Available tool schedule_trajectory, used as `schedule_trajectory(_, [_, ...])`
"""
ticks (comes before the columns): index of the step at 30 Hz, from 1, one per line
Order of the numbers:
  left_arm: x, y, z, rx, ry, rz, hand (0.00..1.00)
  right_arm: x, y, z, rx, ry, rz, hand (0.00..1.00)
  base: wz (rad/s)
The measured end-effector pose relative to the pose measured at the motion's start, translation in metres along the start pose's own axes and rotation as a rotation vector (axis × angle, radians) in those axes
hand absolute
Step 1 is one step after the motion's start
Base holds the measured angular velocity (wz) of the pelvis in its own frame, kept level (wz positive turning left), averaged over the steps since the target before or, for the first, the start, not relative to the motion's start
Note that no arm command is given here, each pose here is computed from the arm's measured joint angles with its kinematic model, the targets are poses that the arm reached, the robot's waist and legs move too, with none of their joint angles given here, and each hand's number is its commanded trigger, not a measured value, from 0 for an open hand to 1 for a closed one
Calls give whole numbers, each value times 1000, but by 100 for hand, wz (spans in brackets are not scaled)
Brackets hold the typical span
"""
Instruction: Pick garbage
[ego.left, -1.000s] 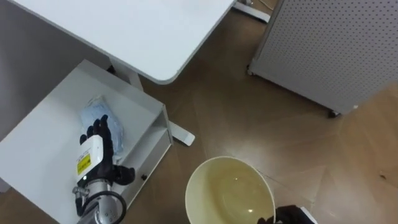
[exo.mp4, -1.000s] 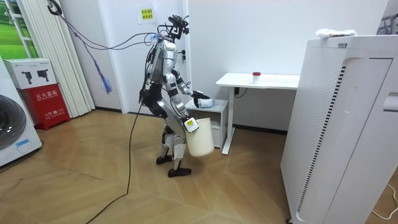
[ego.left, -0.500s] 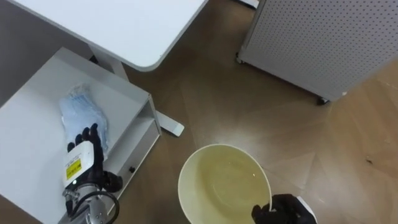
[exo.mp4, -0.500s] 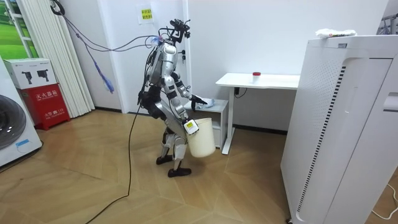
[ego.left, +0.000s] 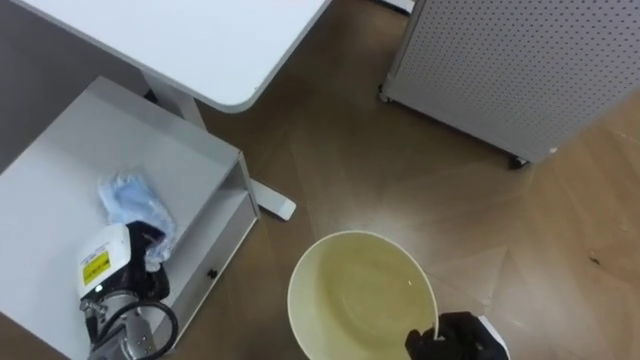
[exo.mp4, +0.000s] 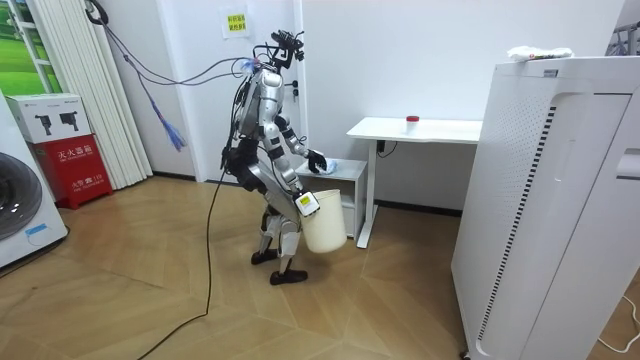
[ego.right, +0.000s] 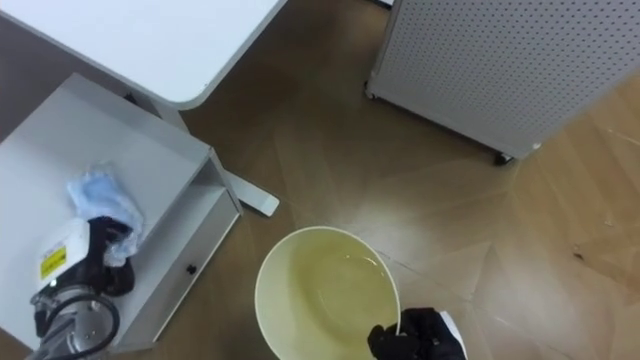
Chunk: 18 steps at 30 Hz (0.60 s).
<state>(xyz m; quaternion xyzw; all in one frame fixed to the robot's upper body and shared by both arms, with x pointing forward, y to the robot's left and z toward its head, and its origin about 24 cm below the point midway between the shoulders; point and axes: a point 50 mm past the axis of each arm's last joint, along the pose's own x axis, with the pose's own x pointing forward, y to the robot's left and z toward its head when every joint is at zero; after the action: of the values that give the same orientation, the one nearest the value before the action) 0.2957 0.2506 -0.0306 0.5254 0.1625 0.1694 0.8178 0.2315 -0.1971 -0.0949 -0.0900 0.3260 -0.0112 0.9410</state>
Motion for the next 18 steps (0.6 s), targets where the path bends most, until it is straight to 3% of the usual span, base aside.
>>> schedule_trajectory(12, [-15, -22, 6, -8, 0, -65, 100, 2, 1, -1, -5, 10, -18, 100, 0])
schedule_trajectory(18, [-30, -37, 10, -124, -13, -106, 100, 1, 7, -10, 0, 26, -2, 100, 1])
